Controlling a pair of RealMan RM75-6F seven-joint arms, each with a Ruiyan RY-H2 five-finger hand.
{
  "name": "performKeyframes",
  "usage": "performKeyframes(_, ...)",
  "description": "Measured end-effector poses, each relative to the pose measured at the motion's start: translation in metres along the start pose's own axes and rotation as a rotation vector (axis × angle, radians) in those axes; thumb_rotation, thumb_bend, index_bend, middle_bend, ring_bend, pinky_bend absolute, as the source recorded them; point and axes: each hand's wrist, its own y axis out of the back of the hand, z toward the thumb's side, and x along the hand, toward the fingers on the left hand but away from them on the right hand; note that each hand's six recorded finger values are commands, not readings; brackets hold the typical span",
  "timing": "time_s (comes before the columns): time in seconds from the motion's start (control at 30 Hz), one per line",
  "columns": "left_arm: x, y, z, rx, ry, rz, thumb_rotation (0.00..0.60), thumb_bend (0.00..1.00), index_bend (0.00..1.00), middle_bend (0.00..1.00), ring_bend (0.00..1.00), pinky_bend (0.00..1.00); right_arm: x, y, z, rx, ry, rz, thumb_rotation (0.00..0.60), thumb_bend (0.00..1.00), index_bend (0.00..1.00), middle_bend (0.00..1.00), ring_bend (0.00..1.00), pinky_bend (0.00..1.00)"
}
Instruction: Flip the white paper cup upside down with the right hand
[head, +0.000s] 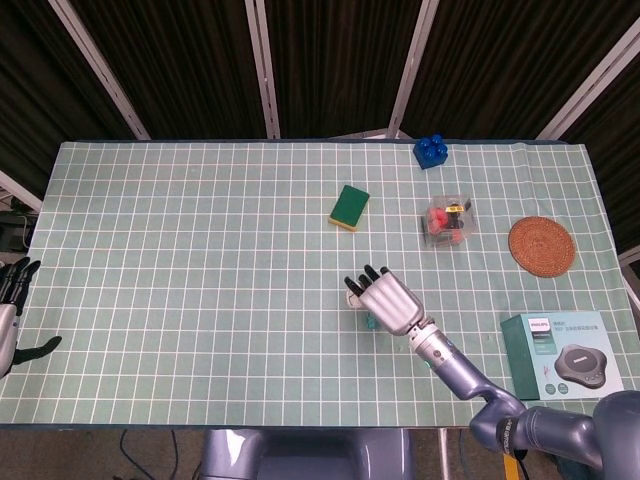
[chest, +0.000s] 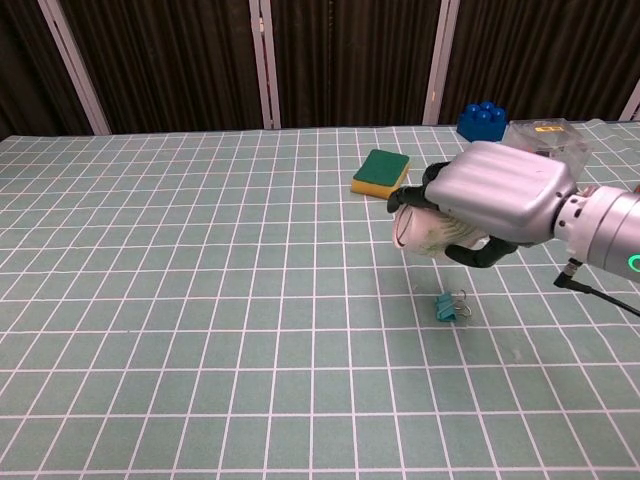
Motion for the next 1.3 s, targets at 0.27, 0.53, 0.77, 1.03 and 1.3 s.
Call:
performKeyframes(0.27, -0.003, 0.001, 0.003, -0.009, -0.016, -0.007, 0.600, 0.00, 0.00, 0.00, 0.00, 0.00, 0.011, 0.009, -0.001, -0.611, -0.061, 0.038, 0.600, 0.36, 0.21, 0.40, 0.20, 0.47)
performKeyframes(0.53, -0.003, 0.000, 0.003, -0.009, -0.016, -0.008, 0.600, 0.00, 0.00, 0.00, 0.00, 0.00, 0.017, -0.008, 0.005, -0.825, -0.087, 0.080, 0.600, 0.36, 0.21, 0.38, 0.18, 0.45)
performKeyframes(0.77, -0.003, 0.001, 0.003, -0.010, -0.016, -0.008, 0.600, 0.00, 0.00, 0.00, 0.00, 0.00, 0.013, -0.023, 0.010, -0.822, -0.101, 0.055, 0.600, 0.35, 0.21, 0.35, 0.15, 0.39)
performKeyframes(1.03, -0.003, 0.001, 0.003, -0.012, -0.016, -0.008, 0.600, 0.00, 0.00, 0.00, 0.00, 0.00, 0.012, -0.033, 0.007, -0.786, -0.123, 0.030, 0.600, 0.35, 0.21, 0.33, 0.14, 0.35)
performKeyframes(1.3, -0.003, 0.001, 0.004, -0.010, -0.018, -0.007, 0.600, 0.00, 0.00, 0.00, 0.00, 0.00, 0.015, -0.042, 0.001, -0.791, -0.145, 0.026, 0.600, 0.34, 0.20, 0.27, 0.07, 0.27)
